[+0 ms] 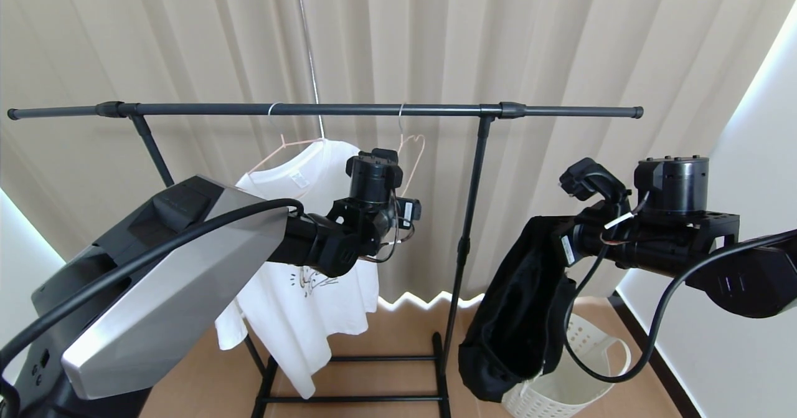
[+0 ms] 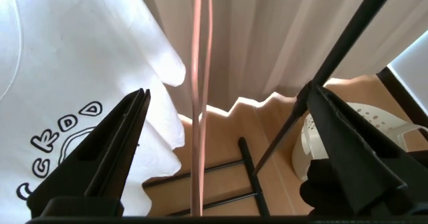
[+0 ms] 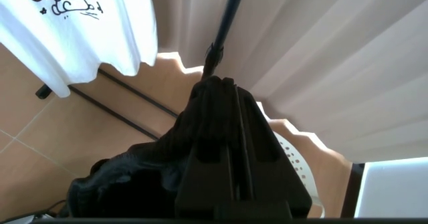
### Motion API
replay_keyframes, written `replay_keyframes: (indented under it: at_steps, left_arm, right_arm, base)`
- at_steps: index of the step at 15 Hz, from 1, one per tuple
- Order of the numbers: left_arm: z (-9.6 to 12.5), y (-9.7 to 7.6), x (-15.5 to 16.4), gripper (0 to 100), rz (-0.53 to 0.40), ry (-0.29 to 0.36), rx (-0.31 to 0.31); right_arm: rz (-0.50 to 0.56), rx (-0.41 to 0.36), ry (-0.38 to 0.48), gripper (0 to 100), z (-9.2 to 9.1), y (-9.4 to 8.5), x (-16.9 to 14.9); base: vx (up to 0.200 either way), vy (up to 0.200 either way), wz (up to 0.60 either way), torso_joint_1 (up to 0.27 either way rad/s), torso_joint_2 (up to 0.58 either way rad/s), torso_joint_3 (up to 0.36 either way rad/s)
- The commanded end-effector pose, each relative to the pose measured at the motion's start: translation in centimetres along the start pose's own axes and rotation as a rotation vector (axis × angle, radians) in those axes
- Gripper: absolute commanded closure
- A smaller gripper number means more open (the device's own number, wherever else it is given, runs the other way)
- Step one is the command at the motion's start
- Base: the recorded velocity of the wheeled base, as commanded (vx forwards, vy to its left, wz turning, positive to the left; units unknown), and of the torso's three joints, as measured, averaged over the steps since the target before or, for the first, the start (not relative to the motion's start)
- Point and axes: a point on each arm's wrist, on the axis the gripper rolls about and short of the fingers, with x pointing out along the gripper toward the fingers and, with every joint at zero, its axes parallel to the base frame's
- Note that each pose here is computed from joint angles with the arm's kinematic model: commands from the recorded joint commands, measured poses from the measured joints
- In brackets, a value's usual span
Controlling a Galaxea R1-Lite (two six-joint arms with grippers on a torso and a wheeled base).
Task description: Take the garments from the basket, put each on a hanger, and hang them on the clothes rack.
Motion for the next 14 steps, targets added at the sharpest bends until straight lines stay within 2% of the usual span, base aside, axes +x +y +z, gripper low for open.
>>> replay_keyframes:
  at_steps: [1, 9, 14]
  left_arm:
    - [-0.36, 0.07, 0.23, 0, 0.004, 0.008, 0.002]
    - [-0.15, -0.21, 0.10, 0, -0.004, 0.000, 0.002]
    - [-0.02, 0.44, 0.72, 0, 0.007, -0.009, -0.003]
  right_arm:
    - [0.000, -0.001, -0.002, 100, 0.03, 0.01, -0.02]
    - [0.000, -0.001, -0.002, 100, 0.04, 0.00, 0.03]
    - [0.000, -0.001, -0.002, 100, 0.04, 0.00, 0.03]
  base:
    - [0.000, 0.000, 0.00, 0.000, 0.00, 0.000]
    - [0.000, 0.000, 0.00, 0.000, 0.00, 0.000]
    - [0.000, 0.000, 0.00, 0.000, 0.00, 0.000]
